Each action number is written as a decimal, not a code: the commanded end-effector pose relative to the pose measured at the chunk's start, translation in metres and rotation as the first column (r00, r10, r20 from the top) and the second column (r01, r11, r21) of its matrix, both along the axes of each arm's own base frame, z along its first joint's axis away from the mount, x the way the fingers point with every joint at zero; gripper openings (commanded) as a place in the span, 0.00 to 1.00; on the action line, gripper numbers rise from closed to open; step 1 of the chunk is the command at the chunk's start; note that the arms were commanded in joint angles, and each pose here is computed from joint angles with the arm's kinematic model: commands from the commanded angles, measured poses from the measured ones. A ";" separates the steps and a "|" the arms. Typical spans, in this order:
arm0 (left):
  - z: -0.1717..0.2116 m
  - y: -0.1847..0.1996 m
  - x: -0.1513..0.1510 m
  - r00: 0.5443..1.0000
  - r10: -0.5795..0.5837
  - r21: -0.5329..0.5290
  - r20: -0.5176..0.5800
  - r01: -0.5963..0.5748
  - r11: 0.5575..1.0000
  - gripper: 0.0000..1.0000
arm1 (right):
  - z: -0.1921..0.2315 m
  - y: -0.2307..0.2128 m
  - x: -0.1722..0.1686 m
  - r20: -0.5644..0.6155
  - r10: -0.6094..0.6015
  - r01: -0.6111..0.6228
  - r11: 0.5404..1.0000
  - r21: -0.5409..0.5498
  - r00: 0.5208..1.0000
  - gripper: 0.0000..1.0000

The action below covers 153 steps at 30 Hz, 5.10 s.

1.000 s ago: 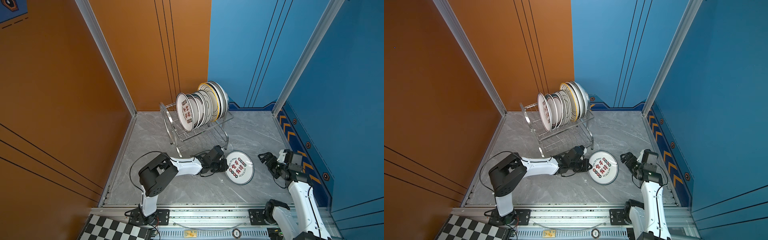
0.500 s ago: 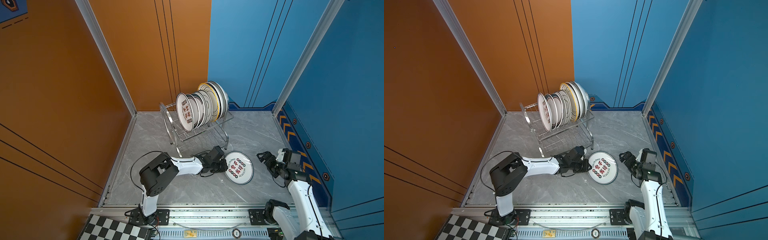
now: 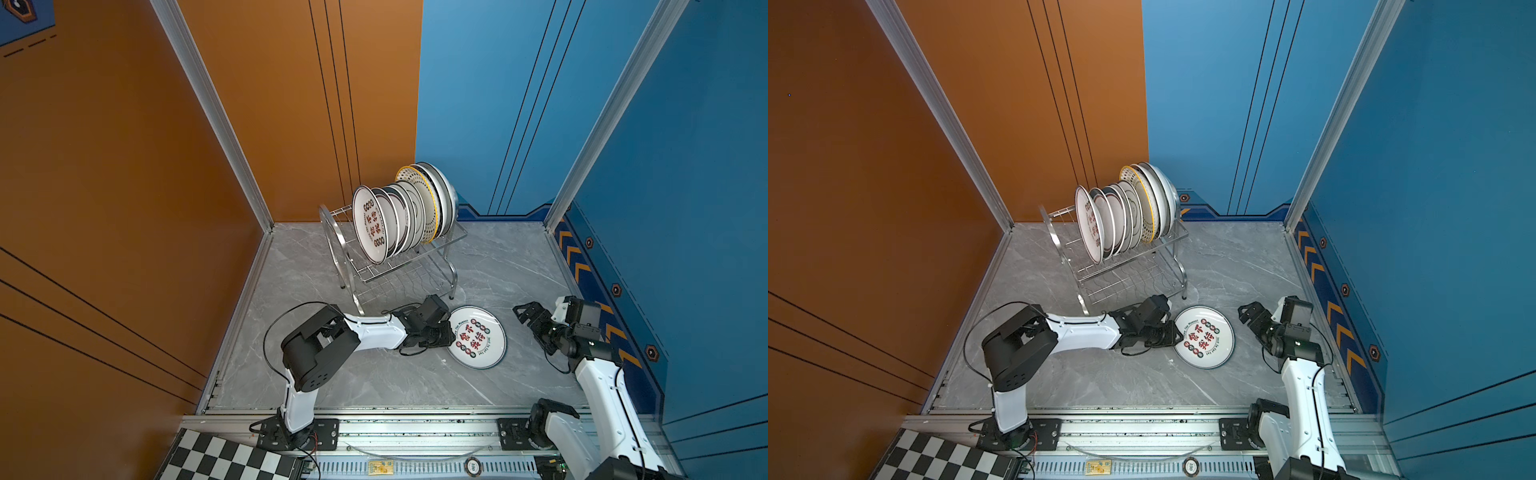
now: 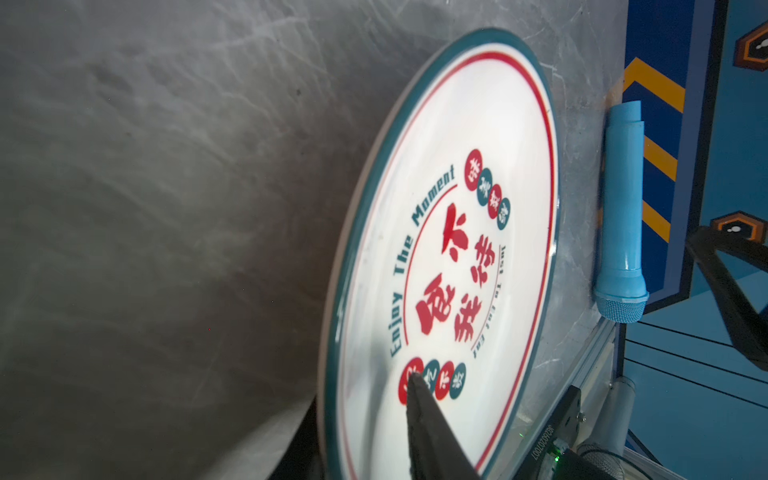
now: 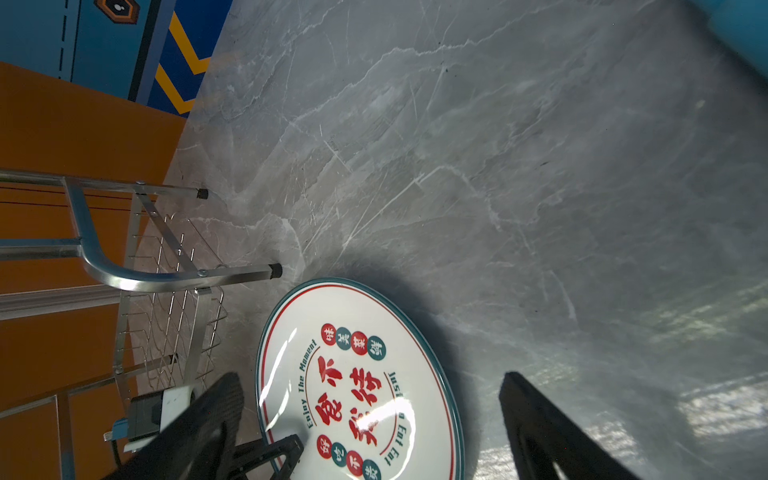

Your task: Unload the plates from the dish rack

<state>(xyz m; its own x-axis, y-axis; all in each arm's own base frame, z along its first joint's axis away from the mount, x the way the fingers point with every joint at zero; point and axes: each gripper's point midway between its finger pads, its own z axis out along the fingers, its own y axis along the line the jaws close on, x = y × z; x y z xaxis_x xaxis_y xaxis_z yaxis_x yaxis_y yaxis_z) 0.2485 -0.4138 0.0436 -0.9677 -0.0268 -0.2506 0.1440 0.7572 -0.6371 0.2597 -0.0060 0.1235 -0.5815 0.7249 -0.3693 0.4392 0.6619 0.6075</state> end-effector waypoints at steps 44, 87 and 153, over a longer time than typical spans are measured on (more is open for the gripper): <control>0.040 0.182 -0.062 0.961 0.080 0.489 0.265 -0.206 0.848 0.70 | 0.026 0.166 0.123 0.017 0.519 -0.478 0.799 -0.365 0.854 0.88; 0.012 0.272 0.005 0.889 0.290 0.467 0.355 -0.437 0.769 0.68 | -0.019 0.199 0.191 -0.009 0.495 -0.461 0.803 -0.377 0.869 0.48; 0.012 0.272 0.075 0.901 0.314 0.355 0.298 -0.410 0.840 0.62 | -0.053 0.247 0.259 -0.031 0.603 -0.586 0.761 -0.280 0.797 0.36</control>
